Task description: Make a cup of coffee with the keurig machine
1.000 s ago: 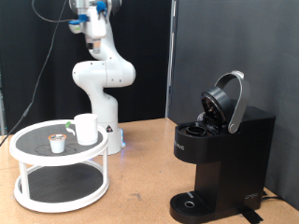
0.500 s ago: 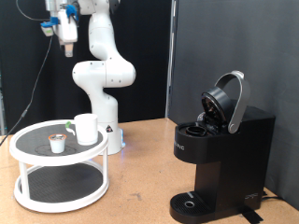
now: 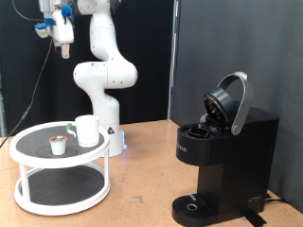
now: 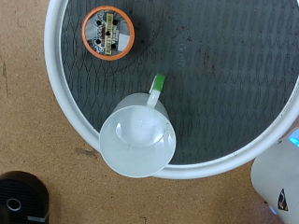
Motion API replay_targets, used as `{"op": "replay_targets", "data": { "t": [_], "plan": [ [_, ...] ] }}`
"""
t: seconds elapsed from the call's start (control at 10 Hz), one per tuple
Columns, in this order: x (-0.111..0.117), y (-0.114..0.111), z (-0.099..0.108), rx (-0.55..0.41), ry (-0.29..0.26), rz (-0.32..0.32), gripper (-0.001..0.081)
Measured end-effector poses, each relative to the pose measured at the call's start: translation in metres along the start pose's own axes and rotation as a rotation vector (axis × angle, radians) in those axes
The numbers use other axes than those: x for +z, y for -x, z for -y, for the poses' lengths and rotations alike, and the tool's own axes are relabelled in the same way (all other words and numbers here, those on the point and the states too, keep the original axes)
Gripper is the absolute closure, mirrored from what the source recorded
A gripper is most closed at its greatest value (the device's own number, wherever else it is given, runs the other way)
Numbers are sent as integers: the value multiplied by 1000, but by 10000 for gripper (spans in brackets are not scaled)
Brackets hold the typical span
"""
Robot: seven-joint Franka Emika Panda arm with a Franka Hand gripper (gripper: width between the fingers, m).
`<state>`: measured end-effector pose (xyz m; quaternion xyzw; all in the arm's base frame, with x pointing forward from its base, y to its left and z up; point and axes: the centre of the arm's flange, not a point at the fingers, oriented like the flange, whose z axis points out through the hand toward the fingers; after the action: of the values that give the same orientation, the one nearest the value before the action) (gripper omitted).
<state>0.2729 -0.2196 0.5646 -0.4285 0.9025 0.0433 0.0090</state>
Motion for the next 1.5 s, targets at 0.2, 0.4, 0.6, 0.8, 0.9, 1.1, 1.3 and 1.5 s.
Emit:
{"op": "replay_targets", "data": {
  "t": [0.2,0.4,0.6,0.8,0.9,1.1,1.3,1.5],
  "plan": [
    [20,6,16,-3,-48,1,72],
    [50,17,34,10,-143,0,72],
    [74,21,45,32,-192,-21,72],
    [76,21,44,9,-181,-19,72],
    [82,21,44,-15,-169,-24,72],
    [100,21,48,-27,-152,-56,72],
    [119,19,57,-23,-156,-68,72],
    [138,14,66,-24,-175,-74,72]
  ]
}}
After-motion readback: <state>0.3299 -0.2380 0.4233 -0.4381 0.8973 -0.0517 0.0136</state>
